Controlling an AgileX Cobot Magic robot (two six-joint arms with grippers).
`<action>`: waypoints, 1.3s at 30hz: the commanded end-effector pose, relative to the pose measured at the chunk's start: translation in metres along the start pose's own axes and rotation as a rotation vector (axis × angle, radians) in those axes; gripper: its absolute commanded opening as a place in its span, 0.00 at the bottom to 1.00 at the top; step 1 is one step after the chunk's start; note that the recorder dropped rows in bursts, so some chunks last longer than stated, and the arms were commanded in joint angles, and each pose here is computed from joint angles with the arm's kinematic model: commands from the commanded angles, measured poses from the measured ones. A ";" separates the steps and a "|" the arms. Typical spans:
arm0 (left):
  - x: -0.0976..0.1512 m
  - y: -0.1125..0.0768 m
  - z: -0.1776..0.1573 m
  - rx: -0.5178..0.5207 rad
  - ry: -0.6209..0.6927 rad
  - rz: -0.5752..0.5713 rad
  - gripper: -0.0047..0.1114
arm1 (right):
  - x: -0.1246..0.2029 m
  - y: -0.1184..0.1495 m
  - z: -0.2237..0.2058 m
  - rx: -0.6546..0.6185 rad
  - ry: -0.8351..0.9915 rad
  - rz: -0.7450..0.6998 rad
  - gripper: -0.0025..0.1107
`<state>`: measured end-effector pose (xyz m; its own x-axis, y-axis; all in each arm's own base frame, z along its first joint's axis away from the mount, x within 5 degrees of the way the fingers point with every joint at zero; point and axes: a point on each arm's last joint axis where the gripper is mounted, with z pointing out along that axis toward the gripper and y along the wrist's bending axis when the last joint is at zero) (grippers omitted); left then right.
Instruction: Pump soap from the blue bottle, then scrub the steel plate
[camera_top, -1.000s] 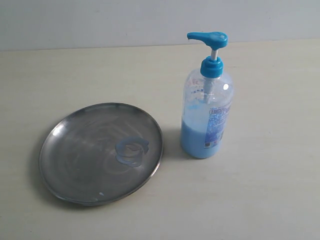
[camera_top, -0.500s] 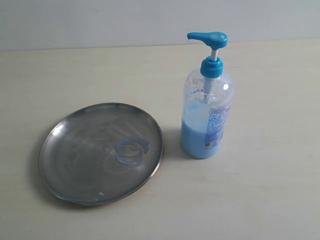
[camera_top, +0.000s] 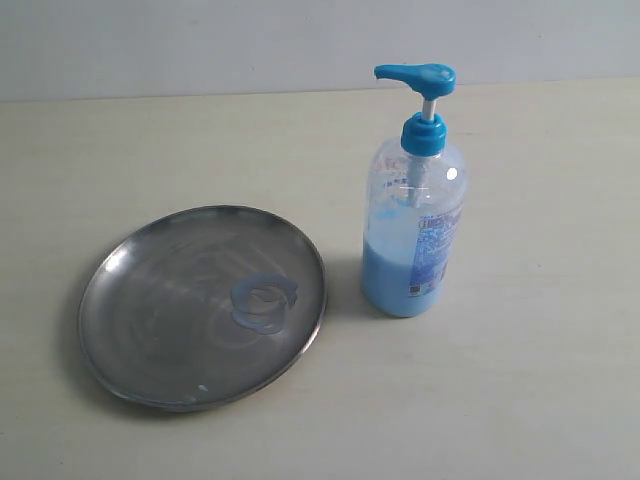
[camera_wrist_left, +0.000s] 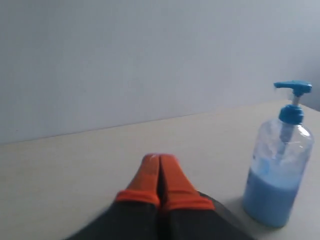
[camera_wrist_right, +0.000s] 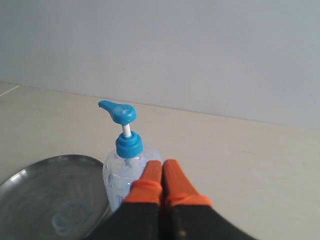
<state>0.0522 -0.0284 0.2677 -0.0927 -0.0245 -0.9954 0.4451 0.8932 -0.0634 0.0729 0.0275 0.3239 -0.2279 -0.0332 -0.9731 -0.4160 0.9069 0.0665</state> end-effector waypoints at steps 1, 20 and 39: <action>0.019 0.007 -0.004 -0.098 -0.078 -0.016 0.04 | 0.001 0.000 0.000 -0.002 -0.006 -0.004 0.02; 0.070 0.023 -0.001 -0.306 -0.009 -0.119 0.04 | 0.001 0.000 0.000 0.000 -0.005 -0.004 0.02; 0.077 0.026 -0.002 -0.341 0.076 -0.087 0.04 | 0.001 0.000 0.000 0.000 -0.005 -0.004 0.02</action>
<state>0.0551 -0.0071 0.1914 -0.1752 -0.0878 -0.9806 0.1181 0.9870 -0.1094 0.0729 0.0275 0.3239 -0.2279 -0.0332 -0.9731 -0.4160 0.9069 0.0665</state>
